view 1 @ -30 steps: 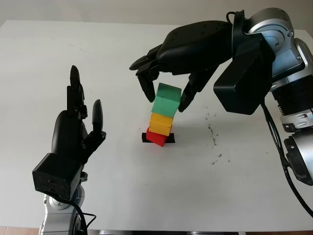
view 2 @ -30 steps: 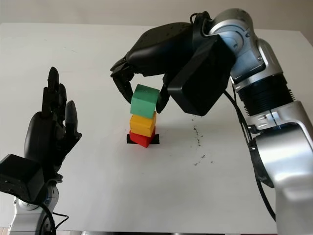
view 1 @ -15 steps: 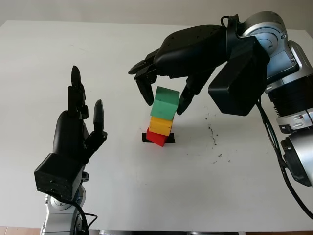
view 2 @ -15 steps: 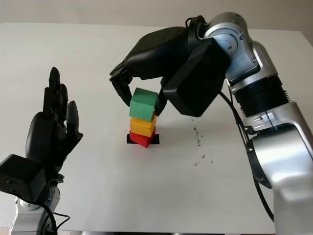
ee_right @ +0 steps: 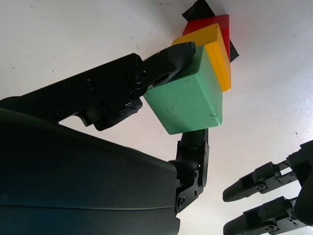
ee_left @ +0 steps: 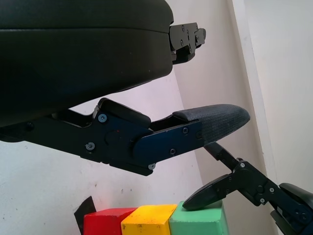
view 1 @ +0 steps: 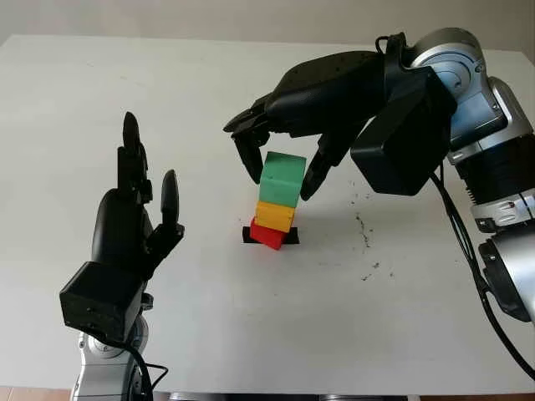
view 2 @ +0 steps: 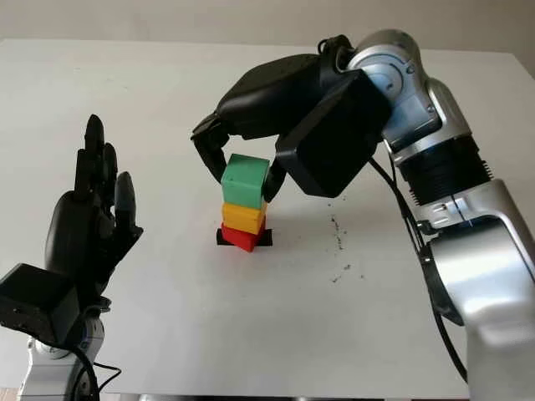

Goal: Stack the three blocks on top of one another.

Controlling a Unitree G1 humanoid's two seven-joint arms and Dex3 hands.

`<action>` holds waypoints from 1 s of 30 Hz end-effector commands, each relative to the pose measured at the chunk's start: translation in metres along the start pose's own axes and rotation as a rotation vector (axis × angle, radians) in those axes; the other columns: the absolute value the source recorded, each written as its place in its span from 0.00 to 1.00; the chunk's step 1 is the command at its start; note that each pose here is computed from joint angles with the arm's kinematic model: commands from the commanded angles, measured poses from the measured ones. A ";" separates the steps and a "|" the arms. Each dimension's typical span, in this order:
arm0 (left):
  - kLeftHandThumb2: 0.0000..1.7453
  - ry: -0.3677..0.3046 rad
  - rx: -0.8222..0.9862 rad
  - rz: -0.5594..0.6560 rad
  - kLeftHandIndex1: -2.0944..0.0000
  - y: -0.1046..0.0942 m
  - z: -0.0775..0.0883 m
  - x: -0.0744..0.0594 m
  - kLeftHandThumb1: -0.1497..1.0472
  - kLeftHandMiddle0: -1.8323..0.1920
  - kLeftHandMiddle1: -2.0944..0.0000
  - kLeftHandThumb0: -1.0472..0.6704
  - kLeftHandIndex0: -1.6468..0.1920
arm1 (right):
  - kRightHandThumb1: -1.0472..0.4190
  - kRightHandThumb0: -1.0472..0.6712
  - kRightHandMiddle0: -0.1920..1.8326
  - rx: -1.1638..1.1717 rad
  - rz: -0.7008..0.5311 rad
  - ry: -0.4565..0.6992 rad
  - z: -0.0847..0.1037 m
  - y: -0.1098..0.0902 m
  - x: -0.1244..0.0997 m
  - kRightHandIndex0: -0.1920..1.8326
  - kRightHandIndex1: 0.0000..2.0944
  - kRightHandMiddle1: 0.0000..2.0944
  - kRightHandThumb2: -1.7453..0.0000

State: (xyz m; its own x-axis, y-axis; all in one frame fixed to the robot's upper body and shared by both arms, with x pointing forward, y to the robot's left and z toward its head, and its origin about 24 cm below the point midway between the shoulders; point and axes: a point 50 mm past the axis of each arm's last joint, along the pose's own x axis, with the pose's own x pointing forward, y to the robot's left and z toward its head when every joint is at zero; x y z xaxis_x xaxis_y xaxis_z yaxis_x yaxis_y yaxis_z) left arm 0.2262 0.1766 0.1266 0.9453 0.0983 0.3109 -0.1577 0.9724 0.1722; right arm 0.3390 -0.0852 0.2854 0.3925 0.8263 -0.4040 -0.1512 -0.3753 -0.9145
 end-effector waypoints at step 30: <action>0.39 -0.009 0.010 -0.004 0.98 0.006 0.002 -0.002 1.00 0.98 0.98 0.15 0.98 | 0.00 0.06 0.00 0.142 -0.473 0.098 -0.024 0.006 -0.066 0.00 0.00 0.00 0.88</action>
State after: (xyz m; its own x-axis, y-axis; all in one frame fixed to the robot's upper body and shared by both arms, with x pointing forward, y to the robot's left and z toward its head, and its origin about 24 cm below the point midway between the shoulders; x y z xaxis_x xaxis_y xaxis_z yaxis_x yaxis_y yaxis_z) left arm 0.2248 0.1792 0.1265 0.9487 0.0885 0.3036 -0.1485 0.9723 0.1806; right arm 0.3322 -0.1364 0.3129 0.4991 0.8662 -0.0222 -0.0317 -0.0073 -0.9995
